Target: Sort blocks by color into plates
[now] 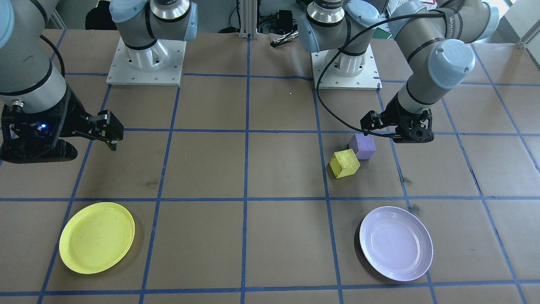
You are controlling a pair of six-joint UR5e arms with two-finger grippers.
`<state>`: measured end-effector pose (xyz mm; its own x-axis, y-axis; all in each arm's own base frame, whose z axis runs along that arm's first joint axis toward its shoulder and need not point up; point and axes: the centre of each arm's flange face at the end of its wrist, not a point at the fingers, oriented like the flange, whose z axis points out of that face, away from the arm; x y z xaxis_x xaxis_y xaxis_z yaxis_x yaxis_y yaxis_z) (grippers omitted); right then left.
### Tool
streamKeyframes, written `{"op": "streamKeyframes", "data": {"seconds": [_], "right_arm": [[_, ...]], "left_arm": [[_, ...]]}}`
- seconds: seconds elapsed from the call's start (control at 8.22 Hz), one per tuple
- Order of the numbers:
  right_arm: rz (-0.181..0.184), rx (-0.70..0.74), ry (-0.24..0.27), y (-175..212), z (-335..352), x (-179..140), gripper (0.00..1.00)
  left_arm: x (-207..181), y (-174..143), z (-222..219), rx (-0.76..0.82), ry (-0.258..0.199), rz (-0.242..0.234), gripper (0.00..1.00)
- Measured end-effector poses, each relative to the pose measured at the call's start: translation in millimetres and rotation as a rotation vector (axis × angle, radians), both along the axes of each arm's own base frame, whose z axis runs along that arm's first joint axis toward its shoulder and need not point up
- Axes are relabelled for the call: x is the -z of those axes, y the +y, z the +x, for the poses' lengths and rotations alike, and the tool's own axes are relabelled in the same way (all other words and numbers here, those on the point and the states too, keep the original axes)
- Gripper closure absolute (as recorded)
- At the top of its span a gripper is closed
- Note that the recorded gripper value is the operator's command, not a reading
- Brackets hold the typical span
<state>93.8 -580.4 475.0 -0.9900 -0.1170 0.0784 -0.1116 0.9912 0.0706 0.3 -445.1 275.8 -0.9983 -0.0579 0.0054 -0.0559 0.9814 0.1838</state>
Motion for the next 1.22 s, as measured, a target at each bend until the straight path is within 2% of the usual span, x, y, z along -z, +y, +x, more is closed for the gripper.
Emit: {"op": "streamKeyframes", "data": {"seconds": [0.36, 0.85, 1.09, 1.22], "right_arm": [[0.002, 0.000, -0.001, 0.0, 0.1, 0.7, 0.00], [0.021, 0.001, -0.003, 5.4, 0.5, 12.8, 0.00], [0.020, 0.001, -0.003, 5.7, 0.5, 13.4, 0.00], [0.020, 0.001, -0.003, 5.4, 0.5, 13.8, 0.00]], "left_arm": [[39.8, -4.7, 2.6, -0.020, 0.012, 0.066, 0.00], [65.0, 3.0, 0.7, -0.013, 0.022, 0.124, 0.00], [73.6, 5.0, 1.8, -0.002, 0.013, 0.152, 0.15], [73.2, 5.9, 1.5, 0.002, 0.012, 0.153, 0.34]]}}
